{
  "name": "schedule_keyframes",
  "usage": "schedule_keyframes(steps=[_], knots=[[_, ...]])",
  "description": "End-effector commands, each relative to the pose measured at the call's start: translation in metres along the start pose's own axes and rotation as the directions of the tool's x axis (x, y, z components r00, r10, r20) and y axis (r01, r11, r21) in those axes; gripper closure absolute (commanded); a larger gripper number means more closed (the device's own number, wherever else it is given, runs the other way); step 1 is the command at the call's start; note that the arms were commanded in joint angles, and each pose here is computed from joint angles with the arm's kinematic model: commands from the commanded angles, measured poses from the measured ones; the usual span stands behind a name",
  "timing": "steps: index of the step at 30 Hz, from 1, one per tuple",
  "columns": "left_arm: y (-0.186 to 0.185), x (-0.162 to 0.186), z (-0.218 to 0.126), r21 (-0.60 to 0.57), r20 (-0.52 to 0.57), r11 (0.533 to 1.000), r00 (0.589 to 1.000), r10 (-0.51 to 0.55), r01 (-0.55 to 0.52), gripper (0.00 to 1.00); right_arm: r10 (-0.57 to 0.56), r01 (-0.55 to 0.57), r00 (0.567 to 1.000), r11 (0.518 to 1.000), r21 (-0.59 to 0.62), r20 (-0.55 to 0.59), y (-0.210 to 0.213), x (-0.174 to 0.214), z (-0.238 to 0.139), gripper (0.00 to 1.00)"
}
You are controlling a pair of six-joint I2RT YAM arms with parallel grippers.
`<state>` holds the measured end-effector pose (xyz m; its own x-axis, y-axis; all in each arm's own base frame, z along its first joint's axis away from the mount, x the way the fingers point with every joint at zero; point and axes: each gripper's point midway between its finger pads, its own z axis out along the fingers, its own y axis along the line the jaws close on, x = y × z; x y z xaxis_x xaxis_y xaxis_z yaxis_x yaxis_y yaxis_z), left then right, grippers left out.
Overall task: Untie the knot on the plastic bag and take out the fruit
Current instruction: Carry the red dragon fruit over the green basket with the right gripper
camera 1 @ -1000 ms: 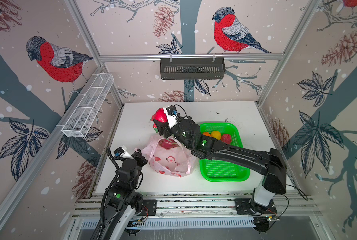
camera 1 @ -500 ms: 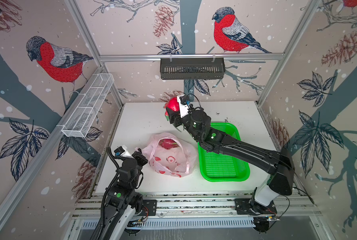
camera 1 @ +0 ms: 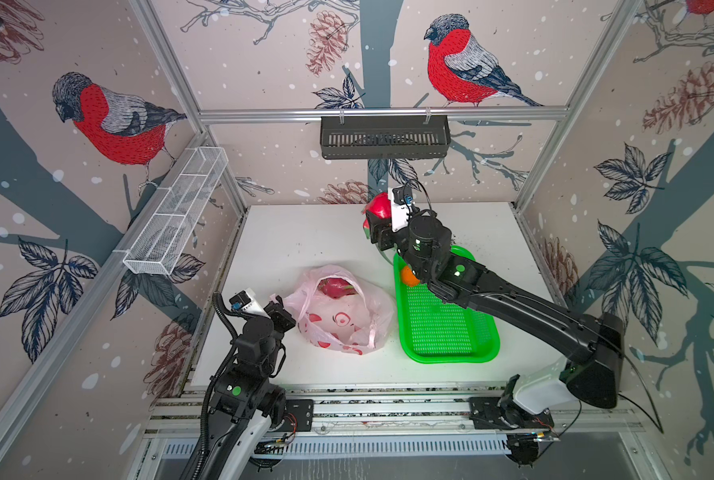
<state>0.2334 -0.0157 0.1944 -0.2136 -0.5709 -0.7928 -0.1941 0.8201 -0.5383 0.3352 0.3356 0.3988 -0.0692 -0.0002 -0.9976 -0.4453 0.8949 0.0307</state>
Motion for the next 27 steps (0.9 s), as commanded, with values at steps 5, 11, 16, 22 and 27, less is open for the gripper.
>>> schedule_keyframes(steps=[5,11,16,22,27], knots=[[-0.007,-0.006,-0.003,0.029,0.015,0.999,0.999,0.039,-0.039,1.0,0.074,-0.067,0.994,0.994,0.089,-0.082,-0.032,0.023,-0.026,0.83],[-0.006,-0.002,-0.001,0.029,0.005,0.998,0.998,0.058,-0.058,1.0,0.142,-0.119,0.976,0.983,0.138,-0.168,-0.05,0.06,-0.044,0.83],[-0.006,0.0,-0.001,0.032,-0.001,0.997,0.998,0.066,-0.066,1.0,0.189,-0.147,0.954,0.972,0.184,-0.233,-0.063,0.089,-0.052,0.83],[-0.005,0.001,0.0,0.031,-0.003,0.997,0.998,0.069,-0.069,1.0,0.254,-0.192,0.922,0.955,0.225,-0.292,-0.068,0.121,-0.056,0.83],[-0.005,0.0,-0.001,0.031,0.003,0.997,0.998,0.068,-0.068,1.0,0.313,-0.234,0.892,0.937,0.259,-0.327,-0.073,0.14,-0.058,0.83]])
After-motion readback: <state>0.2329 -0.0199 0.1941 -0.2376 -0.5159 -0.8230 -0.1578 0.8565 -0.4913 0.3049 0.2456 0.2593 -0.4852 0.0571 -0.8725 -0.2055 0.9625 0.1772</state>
